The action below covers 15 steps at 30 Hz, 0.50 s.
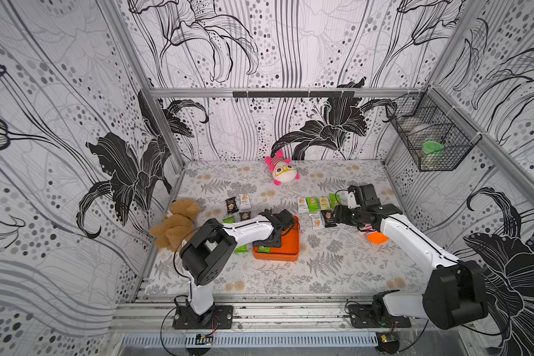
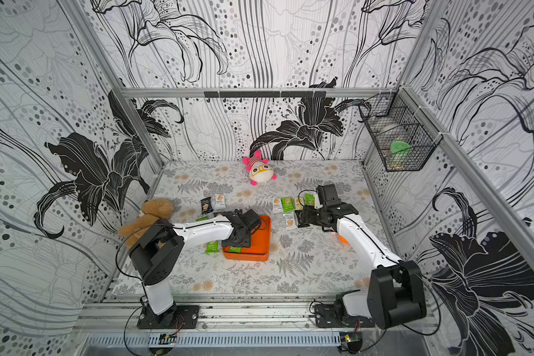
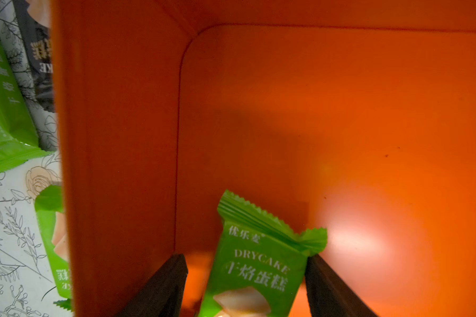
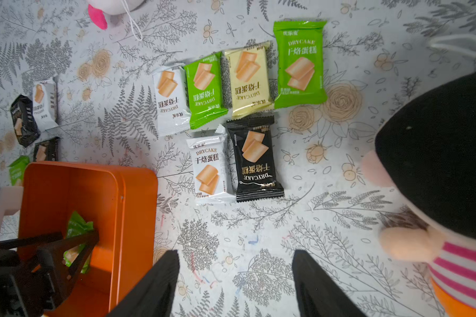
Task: Take the cookies out of the storage box
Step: Pick up the cookie from the storage box.
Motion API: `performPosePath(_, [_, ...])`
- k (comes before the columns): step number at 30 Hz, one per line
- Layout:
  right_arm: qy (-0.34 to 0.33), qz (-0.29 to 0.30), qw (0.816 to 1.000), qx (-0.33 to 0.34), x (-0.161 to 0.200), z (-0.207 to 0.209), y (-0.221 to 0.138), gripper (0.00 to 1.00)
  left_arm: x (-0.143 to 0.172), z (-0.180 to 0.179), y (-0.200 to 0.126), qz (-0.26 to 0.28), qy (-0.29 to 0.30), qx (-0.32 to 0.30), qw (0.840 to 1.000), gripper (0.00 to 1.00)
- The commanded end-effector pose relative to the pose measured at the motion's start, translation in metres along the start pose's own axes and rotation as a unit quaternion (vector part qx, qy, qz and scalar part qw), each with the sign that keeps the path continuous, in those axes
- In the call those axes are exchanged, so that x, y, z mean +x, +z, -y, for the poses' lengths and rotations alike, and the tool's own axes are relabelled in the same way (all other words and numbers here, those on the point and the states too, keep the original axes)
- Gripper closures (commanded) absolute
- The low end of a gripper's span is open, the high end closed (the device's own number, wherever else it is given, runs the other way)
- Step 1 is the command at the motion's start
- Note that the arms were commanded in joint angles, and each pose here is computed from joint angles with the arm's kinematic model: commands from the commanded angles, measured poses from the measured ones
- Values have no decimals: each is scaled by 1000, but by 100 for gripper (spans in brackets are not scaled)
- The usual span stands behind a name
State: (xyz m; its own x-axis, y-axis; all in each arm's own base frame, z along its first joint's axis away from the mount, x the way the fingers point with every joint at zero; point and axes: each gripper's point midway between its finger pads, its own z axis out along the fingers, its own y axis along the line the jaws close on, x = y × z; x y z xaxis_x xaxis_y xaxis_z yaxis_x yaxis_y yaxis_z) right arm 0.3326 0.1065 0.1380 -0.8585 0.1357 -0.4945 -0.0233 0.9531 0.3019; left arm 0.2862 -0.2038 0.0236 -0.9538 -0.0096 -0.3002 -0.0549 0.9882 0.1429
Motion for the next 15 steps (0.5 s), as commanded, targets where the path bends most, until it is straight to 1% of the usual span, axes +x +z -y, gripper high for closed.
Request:
performPosePath(1, [6, -2, 1000, 10, -5, 2, -3, 29, 0, 8, 2, 0, 11, 26, 1000, 30])
performPosePath(6, [9, 1, 1000, 11, -7, 3, -3, 29, 3, 16, 8, -10, 14, 41, 999, 34])
performPosePath(10, [10, 4, 1000, 15, -10, 3, -4, 29, 3, 19, 9, -11, 12, 47, 999, 44])
performPosePath(15, [10, 3, 1000, 16, -10, 4, -3, 29, -1, 21, 7, -7, 14, 47, 999, 52])
